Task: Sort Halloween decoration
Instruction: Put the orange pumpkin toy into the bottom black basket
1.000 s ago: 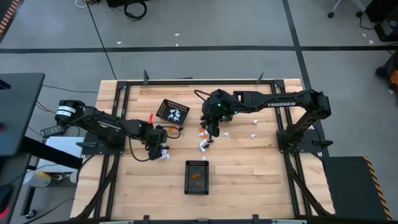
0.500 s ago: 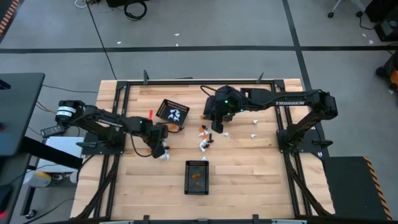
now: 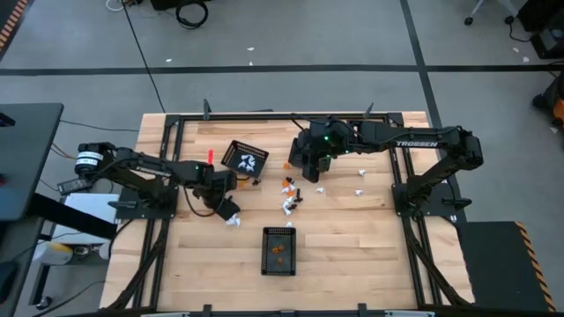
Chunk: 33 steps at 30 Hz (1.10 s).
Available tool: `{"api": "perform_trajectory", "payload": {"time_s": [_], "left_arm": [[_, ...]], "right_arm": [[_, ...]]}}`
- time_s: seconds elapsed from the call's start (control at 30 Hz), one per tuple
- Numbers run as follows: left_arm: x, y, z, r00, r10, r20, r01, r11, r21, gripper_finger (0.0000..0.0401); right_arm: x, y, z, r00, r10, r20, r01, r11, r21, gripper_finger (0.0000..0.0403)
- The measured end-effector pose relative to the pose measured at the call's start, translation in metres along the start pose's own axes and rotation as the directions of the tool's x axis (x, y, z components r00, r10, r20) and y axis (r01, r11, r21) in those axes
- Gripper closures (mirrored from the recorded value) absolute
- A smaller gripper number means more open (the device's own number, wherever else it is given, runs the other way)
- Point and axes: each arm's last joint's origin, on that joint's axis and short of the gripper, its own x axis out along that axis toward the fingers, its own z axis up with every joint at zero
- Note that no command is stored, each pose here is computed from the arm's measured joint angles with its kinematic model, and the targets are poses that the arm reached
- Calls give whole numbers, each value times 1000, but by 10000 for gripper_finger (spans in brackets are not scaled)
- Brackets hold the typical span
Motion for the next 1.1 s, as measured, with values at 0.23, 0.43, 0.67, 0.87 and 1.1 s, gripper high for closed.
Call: {"api": "perform_trajectory", "payload": {"time_s": [0.23,0.43,0.67,0.87,1.1], "left_arm": [[2,1,-10,997,69,-36,-74,983,-169,285],[2,-5,-25,990,139,18,-134,978,-157,282],[-8,-13,-33,960,259,108,-250,964,-90,282],[-12,-10,-37,935,337,113,-325,939,-112,282],[-3,-6,-36,957,276,85,-263,955,-138,281]], "right_arm": [[0,0,0,1000,1,3,-1,1000,-11,286],[0,0,0,1000,1,4,-1,1000,-18,286],[0,0,1,1000,2,14,-1,999,-36,286],[0,0,3,1000,2,29,-1,999,-42,286],[0,0,3,1000,2,28,-1,999,-37,286]]}}
